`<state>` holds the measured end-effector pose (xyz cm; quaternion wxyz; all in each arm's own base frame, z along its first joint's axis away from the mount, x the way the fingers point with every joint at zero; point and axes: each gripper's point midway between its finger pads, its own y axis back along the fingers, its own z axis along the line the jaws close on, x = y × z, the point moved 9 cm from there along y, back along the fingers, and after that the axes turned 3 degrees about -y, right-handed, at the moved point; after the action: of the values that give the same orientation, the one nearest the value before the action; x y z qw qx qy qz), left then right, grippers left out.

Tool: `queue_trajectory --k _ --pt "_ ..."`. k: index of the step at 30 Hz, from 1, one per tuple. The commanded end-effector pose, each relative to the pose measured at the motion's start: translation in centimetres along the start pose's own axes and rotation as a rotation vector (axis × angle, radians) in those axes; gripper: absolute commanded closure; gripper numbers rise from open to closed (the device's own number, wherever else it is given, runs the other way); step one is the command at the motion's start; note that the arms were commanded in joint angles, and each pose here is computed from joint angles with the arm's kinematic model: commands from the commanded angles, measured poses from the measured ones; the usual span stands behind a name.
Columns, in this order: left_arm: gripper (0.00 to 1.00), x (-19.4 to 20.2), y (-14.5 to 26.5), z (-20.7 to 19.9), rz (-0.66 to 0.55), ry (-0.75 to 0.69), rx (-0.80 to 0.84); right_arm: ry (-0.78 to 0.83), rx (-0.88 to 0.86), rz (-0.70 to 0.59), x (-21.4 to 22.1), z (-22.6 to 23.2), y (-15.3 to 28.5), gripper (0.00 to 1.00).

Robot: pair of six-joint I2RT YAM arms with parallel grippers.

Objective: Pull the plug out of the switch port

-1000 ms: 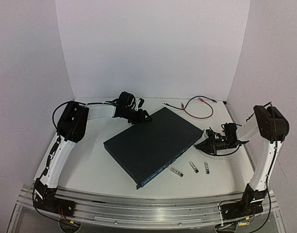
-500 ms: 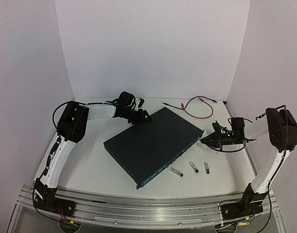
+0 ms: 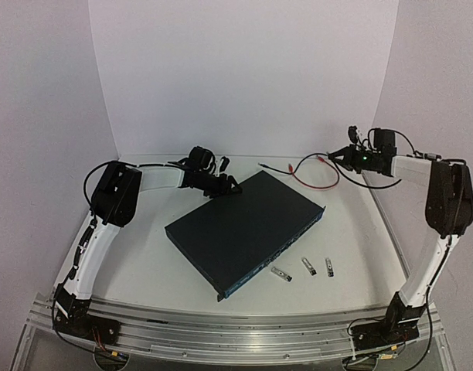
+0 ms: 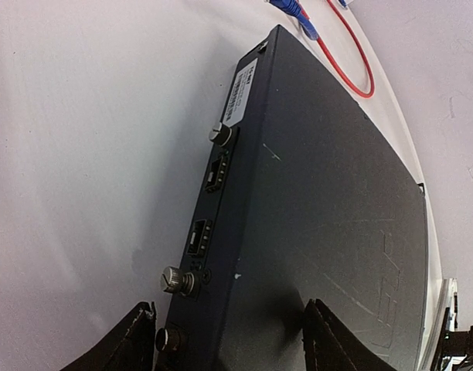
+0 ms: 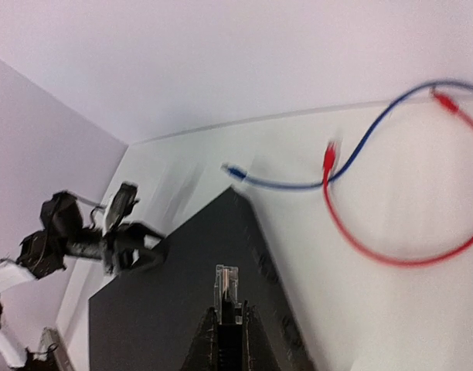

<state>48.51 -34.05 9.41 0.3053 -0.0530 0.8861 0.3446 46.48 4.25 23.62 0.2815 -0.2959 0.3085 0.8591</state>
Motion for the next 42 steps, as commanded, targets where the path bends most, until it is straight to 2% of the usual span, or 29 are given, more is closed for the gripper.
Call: queue_trajectory --k 1,7,11,15,17,20,23,28,30,32,39,42 --pt "0.36 6.1 -2.0 4.8 0.19 0.12 -0.202 0.141 0.073 -0.086 -3.9 -0.6 -4.6 1.0" --pt "0.35 5.7 -1.9 4.8 0.175 0.122 -0.213 0.24 0.112 -0.141 -4.3 -2.2 -12.9 0.99" --pt "0.35 5.9 -1.9 4.9 0.181 0.133 -0.214 0.189 0.081 -0.202 -4.6 -4.0 -16.5 0.98" --pt "0.35 6.1 -2.0 5.0 0.186 0.144 -0.217 0.142 0.063 -0.237 -4.5 -5.3 -18.2 0.96" --pt "0.35 6.1 -2.0 5.0 0.186 0.147 -0.217 0.118 0.054 -0.243 -3.9 -5.8 -18.9 0.86" --pt "0.34 6.1 -2.1 5.1 0.186 0.148 -0.22 0.112 0.051 -0.241 -3.5 -5.6 -19.3 0.5" --pt "0.35 6.0 -2.0 5.0 0.182 0.145 -0.22 0.106 0.075 -0.259 -4.1 -5.1 -18.5 0.34" --pt "0.34 5.6 -1.7 4.7 0.172 0.138 -0.222 0.119 0.217 -0.311 -5.4 -3.5 -15.5 0.21" --pt "0.34 5.4 -1.5 4.6 0.166 0.131 -0.225 0.111 0.271 -0.288 -5.4 -2.6 -13.7 0.14" --pt "0.33 5.1 -1.2 4.3 0.153 0.122 -0.224 0.076 0.322 -0.223 -4.1 -2.1 -11.9 0.13" --pt "0.31 2.7 0.8 2.7 0.07 0.086 -0.252 0.052 0.501 -0.161 1.7 0.2 -2.8 0.11" --pt "0.23 -0.1 3.4 0.9 -0.024 0.048 -0.306 0.029 0.555 -0.137 4.5 1.0 0.6 0.1"
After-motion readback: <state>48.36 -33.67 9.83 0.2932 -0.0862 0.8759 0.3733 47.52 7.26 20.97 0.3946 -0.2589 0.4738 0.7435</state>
